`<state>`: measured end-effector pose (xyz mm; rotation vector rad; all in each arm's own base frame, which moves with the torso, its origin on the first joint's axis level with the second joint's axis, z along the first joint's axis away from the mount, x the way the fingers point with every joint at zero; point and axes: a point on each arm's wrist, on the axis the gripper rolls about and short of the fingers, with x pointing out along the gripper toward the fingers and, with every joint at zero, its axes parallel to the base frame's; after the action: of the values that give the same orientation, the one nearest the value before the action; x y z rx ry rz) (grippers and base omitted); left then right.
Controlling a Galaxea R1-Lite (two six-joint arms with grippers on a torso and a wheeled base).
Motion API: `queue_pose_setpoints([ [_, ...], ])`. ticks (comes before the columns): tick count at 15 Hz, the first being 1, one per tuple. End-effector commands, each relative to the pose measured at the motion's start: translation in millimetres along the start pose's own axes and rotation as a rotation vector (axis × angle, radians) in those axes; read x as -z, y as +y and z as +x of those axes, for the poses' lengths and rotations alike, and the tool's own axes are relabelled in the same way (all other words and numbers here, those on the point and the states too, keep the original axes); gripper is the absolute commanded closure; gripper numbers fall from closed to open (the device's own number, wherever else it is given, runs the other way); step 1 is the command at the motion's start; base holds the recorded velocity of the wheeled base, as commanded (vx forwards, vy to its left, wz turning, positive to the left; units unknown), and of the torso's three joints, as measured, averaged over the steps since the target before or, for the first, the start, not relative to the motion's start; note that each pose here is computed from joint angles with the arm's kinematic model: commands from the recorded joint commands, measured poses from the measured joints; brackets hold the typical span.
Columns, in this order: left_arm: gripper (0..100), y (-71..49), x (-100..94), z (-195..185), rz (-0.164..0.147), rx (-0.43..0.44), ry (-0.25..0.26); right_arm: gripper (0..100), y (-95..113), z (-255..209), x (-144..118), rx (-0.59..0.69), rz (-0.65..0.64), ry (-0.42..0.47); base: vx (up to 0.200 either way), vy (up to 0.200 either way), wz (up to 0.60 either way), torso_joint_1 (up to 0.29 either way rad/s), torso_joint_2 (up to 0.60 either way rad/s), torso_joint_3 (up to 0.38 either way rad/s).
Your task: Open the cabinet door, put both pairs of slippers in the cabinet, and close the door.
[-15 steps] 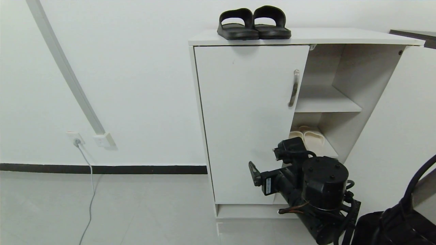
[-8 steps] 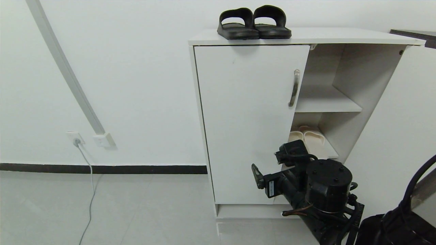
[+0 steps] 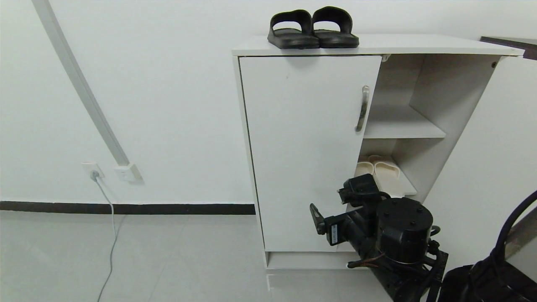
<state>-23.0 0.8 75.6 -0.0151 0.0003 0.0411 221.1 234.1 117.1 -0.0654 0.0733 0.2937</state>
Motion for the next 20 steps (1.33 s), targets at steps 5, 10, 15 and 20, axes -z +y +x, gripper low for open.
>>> queue_pose_setpoints([
  [5,100,0.0,0.0,0.1,0.000,-0.002,0.001,0,0.3,0.2,0.9,-0.001,-0.003,0.004,0.000,0.000,0.00,0.000,0.00,0.000],
  [10,100,0.0,0.0,0.1,0.000,-0.002,0.001,0,0.7,-1.0,3.1,-0.004,-0.017,0.012,0.000,0.000,0.00,0.001,-0.05,-0.052],
  [15,100,0.0,0.0,0.1,0.000,0.000,0.001,0,1.0,-0.7,4.6,-0.004,-0.022,0.014,0.000,0.000,0.00,0.022,-0.37,-0.347],
  [20,100,0.0,0.0,0.1,0.000,0.000,0.001,0,1.3,-0.1,6.7,-0.004,-0.025,0.020,0.000,0.000,0.00,0.114,-0.46,-0.353],
])
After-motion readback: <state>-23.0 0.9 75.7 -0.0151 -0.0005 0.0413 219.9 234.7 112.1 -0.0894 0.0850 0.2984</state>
